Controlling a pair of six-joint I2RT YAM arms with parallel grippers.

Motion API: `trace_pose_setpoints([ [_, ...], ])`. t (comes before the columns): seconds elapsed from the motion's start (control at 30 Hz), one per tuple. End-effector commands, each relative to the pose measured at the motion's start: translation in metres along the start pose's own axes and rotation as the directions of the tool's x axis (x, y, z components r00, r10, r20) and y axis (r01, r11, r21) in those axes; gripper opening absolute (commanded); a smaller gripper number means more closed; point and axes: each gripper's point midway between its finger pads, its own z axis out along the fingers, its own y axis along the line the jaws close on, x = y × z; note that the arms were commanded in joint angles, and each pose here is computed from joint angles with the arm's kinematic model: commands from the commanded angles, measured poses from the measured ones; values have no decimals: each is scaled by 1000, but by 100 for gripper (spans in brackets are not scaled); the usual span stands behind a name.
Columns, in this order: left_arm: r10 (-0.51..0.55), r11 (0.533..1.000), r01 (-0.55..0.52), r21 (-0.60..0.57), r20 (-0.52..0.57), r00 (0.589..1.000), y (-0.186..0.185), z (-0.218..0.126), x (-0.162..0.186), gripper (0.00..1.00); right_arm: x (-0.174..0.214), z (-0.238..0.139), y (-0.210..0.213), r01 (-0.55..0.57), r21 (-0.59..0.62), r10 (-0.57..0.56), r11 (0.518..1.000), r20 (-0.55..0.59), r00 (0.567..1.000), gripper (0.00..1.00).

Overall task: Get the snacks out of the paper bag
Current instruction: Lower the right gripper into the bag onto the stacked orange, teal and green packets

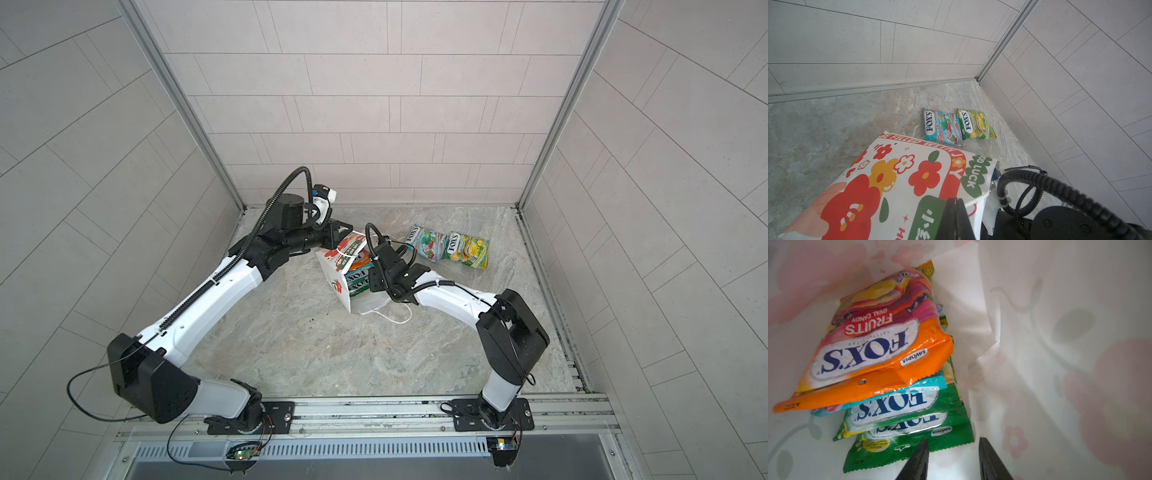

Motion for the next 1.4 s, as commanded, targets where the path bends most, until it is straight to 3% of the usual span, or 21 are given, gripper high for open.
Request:
trace_pose_setpoints([
  [0.0, 11, 1000, -11, 1, 28, 1000, -3, -4, -5, 0, -2, -3, 12, -74, -55, 73, 996, -25, 997, 41],
  [0.13, 6, 1000, -7, 4, 24, 1000, -3, -2, -4, 0, -5, 0, 42, -212, -187, 206, 959, -48, 977, 38],
  [0.43, 7, 1000, -8, 7, 26, 1000, -4, -3, -5, 0, -6, 16, 59, -351, -195, 350, 916, -41, 936, 38],
  [1.07, 6, 1000, -6, 14, 23, 1000, -5, -2, -4, 0, -14, 25, 73, -415, -287, 422, 864, -41, 906, 48],
  [1.37, 8, 1000, -9, 16, 19, 1000, -7, -1, -3, 0, -12, 40, 61, -482, -245, 489, 841, -38, 872, 48],
])
